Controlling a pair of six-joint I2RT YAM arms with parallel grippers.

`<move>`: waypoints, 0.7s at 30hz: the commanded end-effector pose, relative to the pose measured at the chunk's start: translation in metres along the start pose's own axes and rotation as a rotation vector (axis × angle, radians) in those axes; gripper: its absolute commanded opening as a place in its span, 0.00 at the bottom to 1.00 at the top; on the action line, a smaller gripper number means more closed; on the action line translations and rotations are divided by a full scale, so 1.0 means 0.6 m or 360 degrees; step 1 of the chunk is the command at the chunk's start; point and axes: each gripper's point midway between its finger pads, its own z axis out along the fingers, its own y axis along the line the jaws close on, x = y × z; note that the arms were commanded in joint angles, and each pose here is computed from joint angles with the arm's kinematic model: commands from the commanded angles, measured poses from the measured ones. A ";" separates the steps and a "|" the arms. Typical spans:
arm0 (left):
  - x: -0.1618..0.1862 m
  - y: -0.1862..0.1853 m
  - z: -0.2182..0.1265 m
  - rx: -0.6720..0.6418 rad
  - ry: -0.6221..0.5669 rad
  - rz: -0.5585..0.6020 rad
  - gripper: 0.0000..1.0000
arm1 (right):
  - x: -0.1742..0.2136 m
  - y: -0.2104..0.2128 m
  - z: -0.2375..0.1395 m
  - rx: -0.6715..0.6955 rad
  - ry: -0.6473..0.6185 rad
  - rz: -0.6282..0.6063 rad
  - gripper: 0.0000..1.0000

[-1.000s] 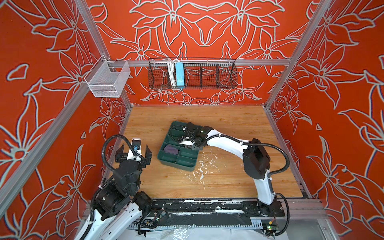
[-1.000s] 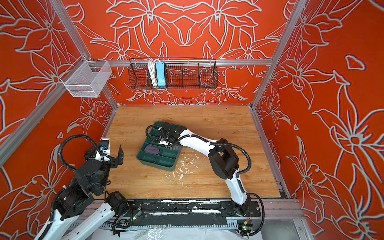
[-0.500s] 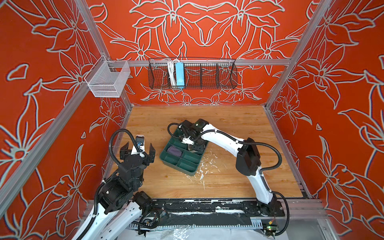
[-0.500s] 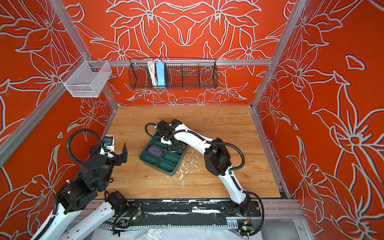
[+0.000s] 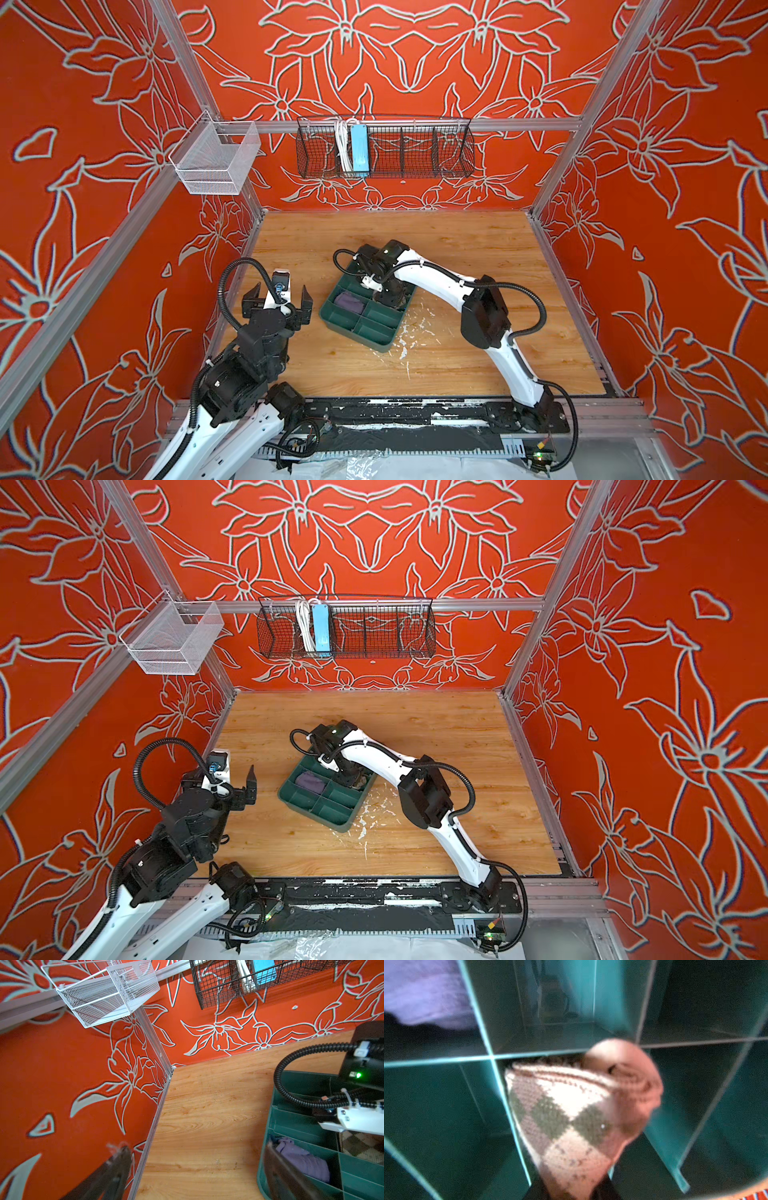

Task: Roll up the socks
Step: 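Lower the rolled sock into a tray compartment and open the right gripper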

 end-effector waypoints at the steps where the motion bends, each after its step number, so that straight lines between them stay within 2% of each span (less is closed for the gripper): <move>1: -0.003 -0.001 0.001 0.0001 -0.0019 -0.0045 0.97 | 0.008 0.014 0.045 -0.0048 0.0063 0.0039 0.00; 5: -0.003 -0.001 0.001 0.0002 -0.0009 -0.0048 0.97 | 0.003 0.008 0.070 -0.0056 0.0033 0.0015 0.00; 10: -0.004 -0.001 0.001 0.0003 0.0011 -0.0063 0.97 | 0.003 0.003 0.097 -0.0133 -0.0014 -0.0117 0.00; 13: -0.005 -0.002 0.002 0.0007 0.0031 -0.0079 0.97 | 0.029 -0.009 0.108 -0.0208 0.0002 -0.0261 0.00; 15: -0.007 -0.004 0.004 0.0008 0.0043 -0.0077 0.97 | 0.058 -0.015 0.108 -0.0258 0.0015 -0.0424 0.00; 18: -0.013 -0.009 0.010 0.0011 0.0049 -0.0078 0.97 | 0.079 -0.027 0.104 -0.0226 -0.0019 -0.0616 0.07; 21: -0.023 -0.025 0.021 0.0044 0.0036 -0.0070 0.97 | 0.083 -0.045 0.091 -0.0217 -0.0077 -0.0619 0.16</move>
